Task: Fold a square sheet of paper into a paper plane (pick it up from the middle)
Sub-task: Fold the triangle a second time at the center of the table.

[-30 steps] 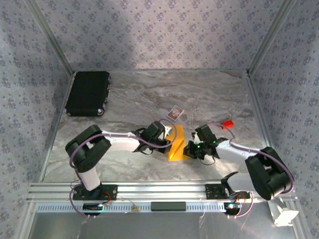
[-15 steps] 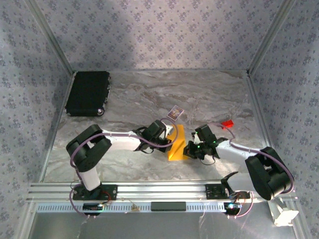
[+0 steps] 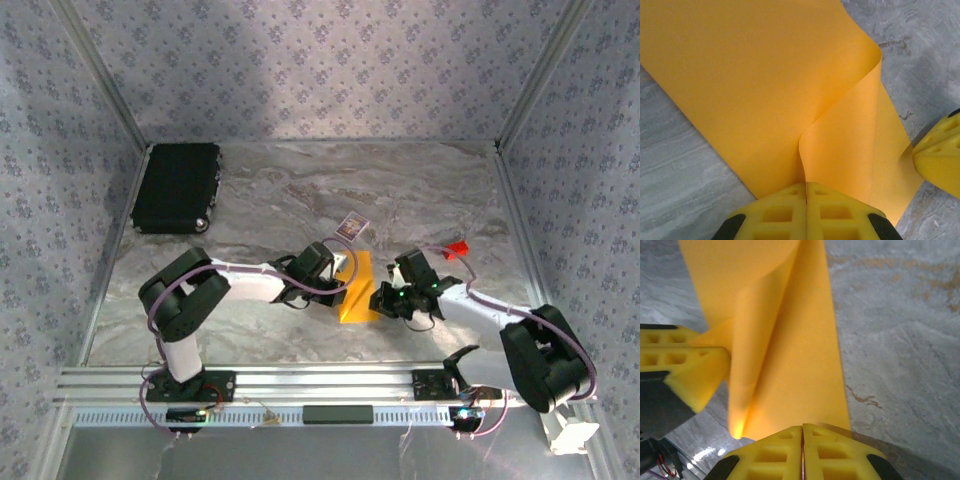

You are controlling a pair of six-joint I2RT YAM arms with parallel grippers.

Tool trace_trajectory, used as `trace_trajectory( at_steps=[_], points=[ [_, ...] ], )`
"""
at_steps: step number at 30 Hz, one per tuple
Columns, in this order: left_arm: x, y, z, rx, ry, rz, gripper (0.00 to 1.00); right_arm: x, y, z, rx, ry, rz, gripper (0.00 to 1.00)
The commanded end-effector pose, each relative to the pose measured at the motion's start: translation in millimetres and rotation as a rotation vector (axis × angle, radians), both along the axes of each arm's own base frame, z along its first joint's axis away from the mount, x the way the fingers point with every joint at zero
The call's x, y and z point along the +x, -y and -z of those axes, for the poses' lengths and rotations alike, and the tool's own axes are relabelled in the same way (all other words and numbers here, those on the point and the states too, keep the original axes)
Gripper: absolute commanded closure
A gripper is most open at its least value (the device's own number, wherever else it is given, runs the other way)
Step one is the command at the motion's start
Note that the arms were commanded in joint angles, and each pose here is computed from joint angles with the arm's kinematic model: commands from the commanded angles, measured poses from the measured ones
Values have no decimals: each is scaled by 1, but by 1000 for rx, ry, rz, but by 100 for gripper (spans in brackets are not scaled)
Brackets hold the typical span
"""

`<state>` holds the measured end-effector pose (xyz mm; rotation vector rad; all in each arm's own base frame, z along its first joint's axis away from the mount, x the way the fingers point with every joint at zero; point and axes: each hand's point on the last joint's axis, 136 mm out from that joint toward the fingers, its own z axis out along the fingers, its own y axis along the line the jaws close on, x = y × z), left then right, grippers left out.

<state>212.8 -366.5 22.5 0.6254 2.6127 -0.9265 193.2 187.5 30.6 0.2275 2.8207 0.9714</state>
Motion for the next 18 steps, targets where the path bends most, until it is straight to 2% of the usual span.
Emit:
trace_trajectory(
  at_steps=[1, 11, 18],
  points=[
    [-16, -12, 20, 22, -124, -67, 99, 9, -4, -15, 36, 29, 29, 90],
    [-16, -9, 10, 19, -129, -111, 100, 11, -23, -6, 113, -13, 69, 94],
    [-14, -5, 0, -8, -99, -95, 98, 2, -10, 20, 15, -71, 71, 97]
  ],
)
